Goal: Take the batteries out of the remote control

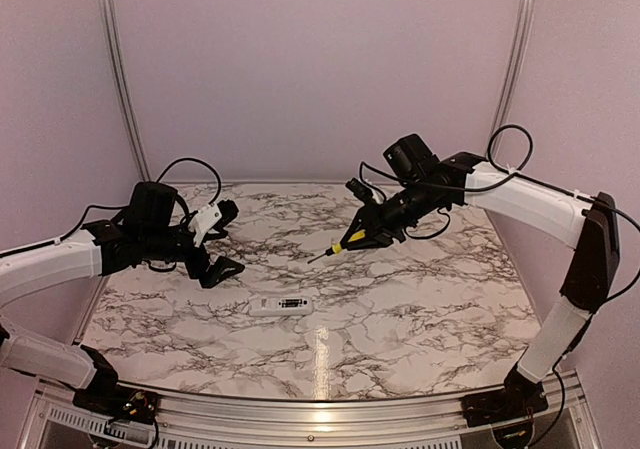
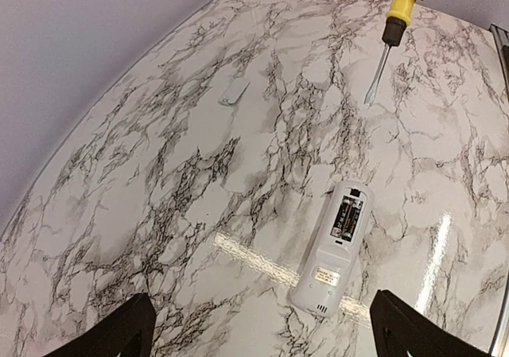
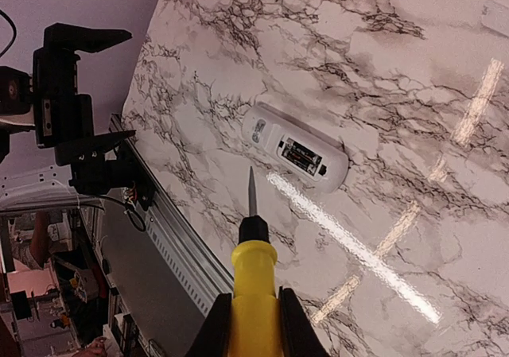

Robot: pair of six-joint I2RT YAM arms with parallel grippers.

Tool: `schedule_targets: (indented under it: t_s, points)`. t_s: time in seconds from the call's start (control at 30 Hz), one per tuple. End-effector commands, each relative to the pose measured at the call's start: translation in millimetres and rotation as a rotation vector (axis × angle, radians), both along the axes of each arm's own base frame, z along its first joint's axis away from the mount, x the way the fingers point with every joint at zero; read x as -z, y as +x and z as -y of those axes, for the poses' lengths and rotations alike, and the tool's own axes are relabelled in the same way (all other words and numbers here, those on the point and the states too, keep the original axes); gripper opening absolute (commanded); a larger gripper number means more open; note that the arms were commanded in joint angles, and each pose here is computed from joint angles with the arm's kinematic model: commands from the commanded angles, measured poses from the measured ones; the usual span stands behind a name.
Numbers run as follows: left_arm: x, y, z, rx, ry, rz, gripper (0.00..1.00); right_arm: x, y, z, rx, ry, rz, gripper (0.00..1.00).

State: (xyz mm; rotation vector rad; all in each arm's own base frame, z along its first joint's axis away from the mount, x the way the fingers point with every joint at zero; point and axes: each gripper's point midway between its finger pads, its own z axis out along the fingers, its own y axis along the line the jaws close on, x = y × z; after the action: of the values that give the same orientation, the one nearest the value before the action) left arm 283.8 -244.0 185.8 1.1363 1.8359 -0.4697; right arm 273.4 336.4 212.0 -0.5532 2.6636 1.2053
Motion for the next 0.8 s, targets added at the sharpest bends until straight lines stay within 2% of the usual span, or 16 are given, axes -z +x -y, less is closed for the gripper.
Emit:
schedule_targets:
  t_s: [0.0,0.37,0.77]
  points:
    - [43,-17,-7,0.083,0.135,-0.062,0.99,-6,-2,10,0.02,-0.015,0.018,0.0]
    - [85,-25,9,0.283,0.219,-0.134,0.94,-7,-3,15,0.05,-0.033,0.013,0.0]
    - [121,-25,26,0.386,0.278,-0.193,0.91,-4,-4,21,0.074,-0.058,0.005,0.0]
